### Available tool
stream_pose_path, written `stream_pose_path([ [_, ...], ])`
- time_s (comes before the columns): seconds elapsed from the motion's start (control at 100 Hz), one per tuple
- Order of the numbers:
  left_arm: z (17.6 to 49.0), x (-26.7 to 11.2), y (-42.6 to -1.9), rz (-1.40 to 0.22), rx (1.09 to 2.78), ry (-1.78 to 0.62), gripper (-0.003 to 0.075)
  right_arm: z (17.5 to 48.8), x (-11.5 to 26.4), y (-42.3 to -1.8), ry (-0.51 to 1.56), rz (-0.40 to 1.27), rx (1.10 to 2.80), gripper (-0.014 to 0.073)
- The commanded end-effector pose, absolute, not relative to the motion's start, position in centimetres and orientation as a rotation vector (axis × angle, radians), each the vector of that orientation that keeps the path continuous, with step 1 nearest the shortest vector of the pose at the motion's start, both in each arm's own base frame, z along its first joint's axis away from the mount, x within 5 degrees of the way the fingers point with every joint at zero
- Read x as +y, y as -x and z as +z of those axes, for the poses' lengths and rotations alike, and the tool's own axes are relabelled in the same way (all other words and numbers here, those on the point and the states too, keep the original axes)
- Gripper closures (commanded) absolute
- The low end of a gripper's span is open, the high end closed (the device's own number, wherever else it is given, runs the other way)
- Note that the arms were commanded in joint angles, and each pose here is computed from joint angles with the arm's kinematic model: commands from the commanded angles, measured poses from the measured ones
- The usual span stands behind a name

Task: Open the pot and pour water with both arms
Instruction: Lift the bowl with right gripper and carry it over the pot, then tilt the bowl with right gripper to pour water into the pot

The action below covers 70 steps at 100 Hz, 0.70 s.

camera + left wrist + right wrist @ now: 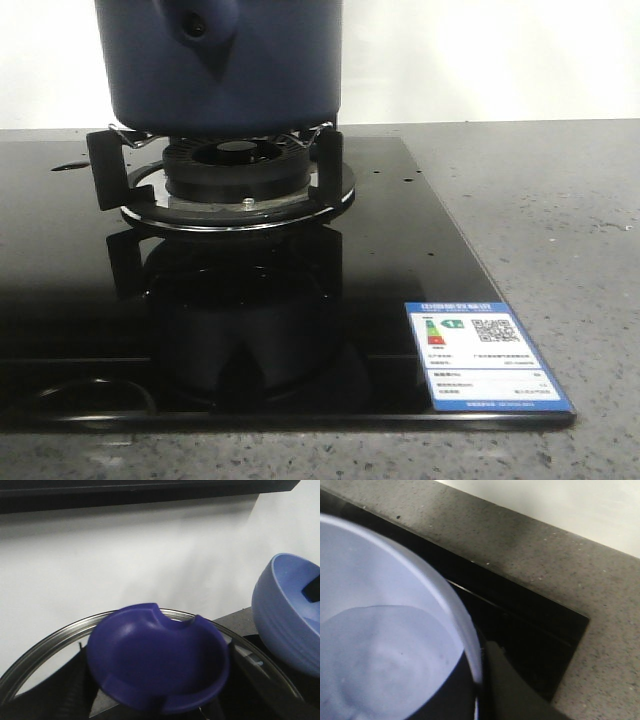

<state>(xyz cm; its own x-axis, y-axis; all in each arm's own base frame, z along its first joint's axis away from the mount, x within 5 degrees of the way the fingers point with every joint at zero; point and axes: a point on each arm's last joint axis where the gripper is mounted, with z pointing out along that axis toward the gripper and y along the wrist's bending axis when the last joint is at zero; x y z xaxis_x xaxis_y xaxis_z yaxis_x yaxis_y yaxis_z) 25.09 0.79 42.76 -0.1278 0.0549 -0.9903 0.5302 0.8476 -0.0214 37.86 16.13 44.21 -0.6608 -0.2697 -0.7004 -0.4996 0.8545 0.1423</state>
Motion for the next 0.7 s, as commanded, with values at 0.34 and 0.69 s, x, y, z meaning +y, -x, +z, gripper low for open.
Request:
stream_pose_path([
  [0.34, 45.2, 0.6, -24.2, -0.449, 1.560, -0.407, 0.0324, 48.8, 17.9, -36.8, 0.542, 0.421, 1.928, 0.0636],
  [0.69, 45.3, 0.6, -24.3, -0.448, 1.560, -0.405, 0.0324, 47.9, 17.5, -35.6, 0.498, 0.379, 1.743, 0.0636],
])
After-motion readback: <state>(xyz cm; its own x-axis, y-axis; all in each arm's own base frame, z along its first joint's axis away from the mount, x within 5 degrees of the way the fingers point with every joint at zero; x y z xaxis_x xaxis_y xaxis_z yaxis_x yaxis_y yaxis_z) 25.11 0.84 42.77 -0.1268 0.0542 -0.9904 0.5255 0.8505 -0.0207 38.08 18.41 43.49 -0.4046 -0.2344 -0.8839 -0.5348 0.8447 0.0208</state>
